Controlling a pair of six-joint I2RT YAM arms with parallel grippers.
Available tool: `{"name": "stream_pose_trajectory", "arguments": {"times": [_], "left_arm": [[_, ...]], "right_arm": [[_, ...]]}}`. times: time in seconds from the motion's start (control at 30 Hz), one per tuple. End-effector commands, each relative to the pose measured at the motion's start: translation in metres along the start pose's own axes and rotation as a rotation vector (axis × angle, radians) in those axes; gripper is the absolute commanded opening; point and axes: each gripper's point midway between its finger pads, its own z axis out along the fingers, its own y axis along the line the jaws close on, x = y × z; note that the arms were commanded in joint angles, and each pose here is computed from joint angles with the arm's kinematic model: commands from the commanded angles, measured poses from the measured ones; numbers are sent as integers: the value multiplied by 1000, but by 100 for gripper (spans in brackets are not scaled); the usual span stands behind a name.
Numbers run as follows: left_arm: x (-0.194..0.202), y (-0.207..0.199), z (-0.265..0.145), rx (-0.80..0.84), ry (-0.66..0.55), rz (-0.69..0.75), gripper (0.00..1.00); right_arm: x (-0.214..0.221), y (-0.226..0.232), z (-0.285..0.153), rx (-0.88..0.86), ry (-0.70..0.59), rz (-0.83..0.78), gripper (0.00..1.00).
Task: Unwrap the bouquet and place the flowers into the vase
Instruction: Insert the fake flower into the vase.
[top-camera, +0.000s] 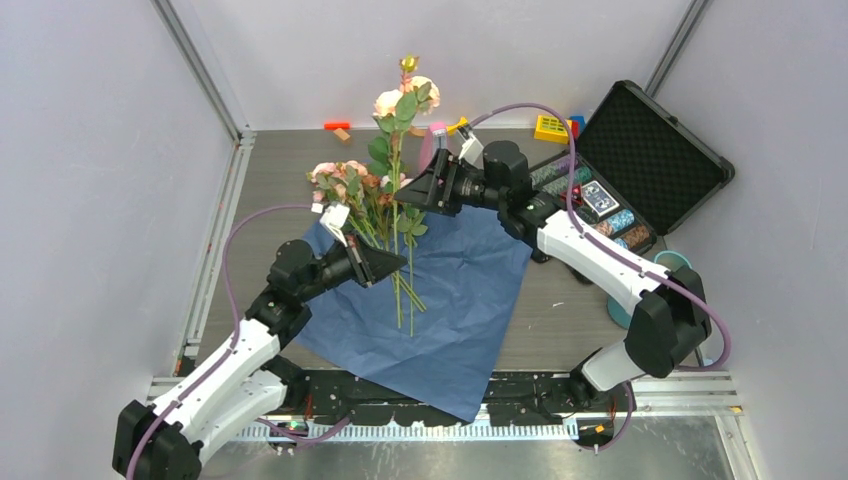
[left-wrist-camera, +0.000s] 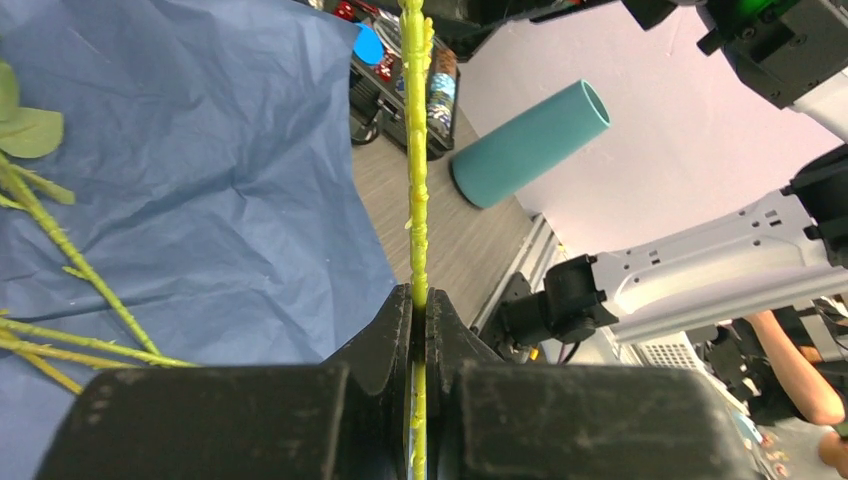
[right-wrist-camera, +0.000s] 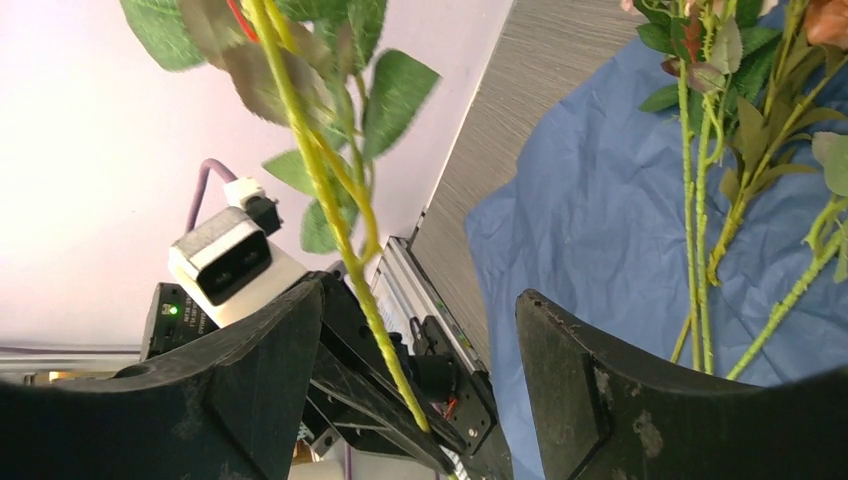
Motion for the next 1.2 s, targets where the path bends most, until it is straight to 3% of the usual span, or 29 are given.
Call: {"name": "stream_pose_trajectory", "arguments": {"times": [0.0, 0.2, 0.6, 0.67, 0.8, 0.87, 1.03, 1.1, 1.17], "left_arm": [[-5, -27, 4, 129, 5, 35, 0], [0, -29, 7, 143, 37, 37, 0], [5, -29, 9, 151, 70, 31, 0], [6, -29, 10, 147, 79, 27, 0], [8, -15, 12, 67, 115, 23, 0], [10, -6, 13, 6, 142, 37, 12], [8, 12, 9, -135, 209, 68, 75], [2, 22, 4, -207, 221, 96, 88], [-5, 32, -1, -278, 245, 121, 94]], "right_arm": [[-22, 42, 2, -106, -58, -65, 75], [-30, 42, 11, -104, -74, -62, 61], [-38, 42, 8, -81, -111, -82, 6], [-38, 42, 7, -76, -118, -91, 1], [-39, 42, 1, -58, -128, -131, 0], [-40, 38, -5, -24, -139, -166, 0], [-48, 14, -41, 201, -200, -272, 0], [-57, 3, -64, 324, -240, -358, 0], [-70, -10, -92, 475, -292, -422, 0]]}}
